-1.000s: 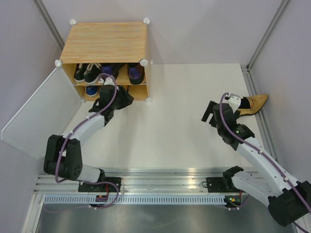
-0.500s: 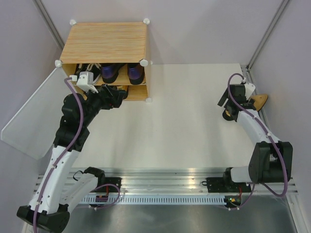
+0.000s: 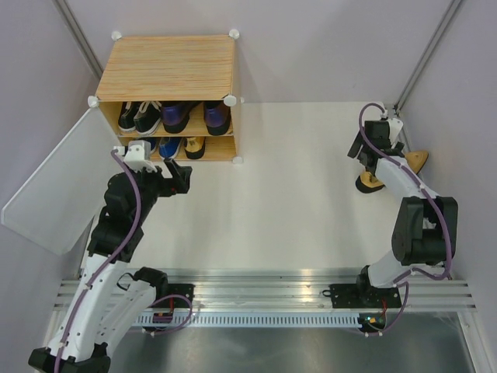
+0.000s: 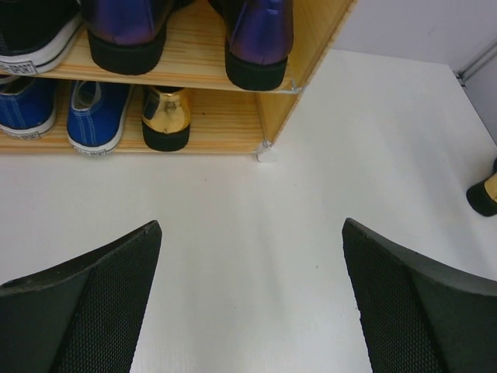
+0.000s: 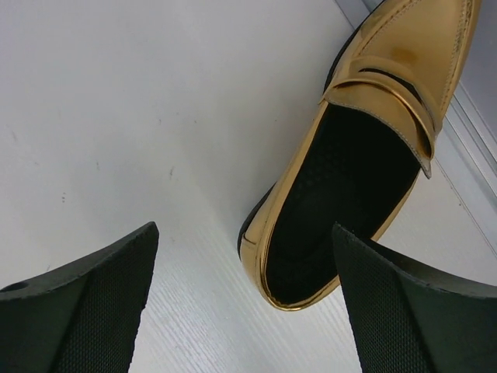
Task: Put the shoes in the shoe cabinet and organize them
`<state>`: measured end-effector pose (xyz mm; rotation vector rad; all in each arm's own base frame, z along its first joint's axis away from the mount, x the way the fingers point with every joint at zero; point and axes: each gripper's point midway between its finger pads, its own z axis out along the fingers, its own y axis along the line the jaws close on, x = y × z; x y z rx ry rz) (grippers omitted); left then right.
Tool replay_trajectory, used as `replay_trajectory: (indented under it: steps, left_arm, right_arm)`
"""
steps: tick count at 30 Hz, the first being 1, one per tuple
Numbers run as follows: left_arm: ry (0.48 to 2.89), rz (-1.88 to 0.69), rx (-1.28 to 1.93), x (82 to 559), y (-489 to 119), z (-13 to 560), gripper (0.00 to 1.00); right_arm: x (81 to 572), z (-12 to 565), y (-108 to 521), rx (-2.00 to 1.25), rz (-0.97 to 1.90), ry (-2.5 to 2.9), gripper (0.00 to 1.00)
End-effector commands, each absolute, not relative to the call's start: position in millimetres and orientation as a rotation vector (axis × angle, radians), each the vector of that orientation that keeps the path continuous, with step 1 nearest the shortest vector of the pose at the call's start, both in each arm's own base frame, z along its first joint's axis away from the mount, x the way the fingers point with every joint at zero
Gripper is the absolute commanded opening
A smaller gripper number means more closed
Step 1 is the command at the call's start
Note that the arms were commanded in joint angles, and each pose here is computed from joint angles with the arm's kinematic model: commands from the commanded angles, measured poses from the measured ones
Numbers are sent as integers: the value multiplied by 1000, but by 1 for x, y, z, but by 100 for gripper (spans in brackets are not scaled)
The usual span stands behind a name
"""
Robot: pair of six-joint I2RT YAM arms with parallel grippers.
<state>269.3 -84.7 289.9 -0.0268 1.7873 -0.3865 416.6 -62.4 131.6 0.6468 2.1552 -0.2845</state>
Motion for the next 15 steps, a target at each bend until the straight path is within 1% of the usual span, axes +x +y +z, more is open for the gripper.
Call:
replay_trajectory:
  steps: [1, 2, 3, 5, 6, 8, 9, 12, 13, 15]
  left_arm:
    - [1724, -306, -65, 270, -69, 304, 99]
    - [1722, -305, -69, 269, -68, 305, 99]
    - [1714, -306, -70, 268, -67, 307, 96]
    - [1710, -307, -70, 267, -67, 307, 94]
    - [1706, -305, -75, 266, -66, 308, 94]
    - [1704, -302, -82, 267, -65, 308, 94]
    - [1702, -302, -88, 267, -65, 309, 94]
    - [1702, -300, -99, 267, -64, 309, 96]
    - [1702, -296, -104, 267, -63, 308, 96]
    - [1702, -297, -108, 267, -63, 308, 96]
  right_arm:
    - [424, 117, -67, 644, -309, 2183, 95]
    - [425, 113, -64, 641, -294, 2197, 95]
    - [425, 109, -64, 641, -292, 2205, 91]
    - [427, 101, -58, 620, -259, 2230, 88]
    - [427, 100, -55, 610, -246, 2238, 83]
    - [425, 100, -52, 599, -223, 2240, 77]
    - [425, 101, -47, 590, -200, 2243, 67]
    - [423, 106, -40, 581, -164, 2237, 57]
    - [423, 108, -24, 542, -140, 2240, 52]
    - [422, 110, -15, 514, -125, 2243, 42]
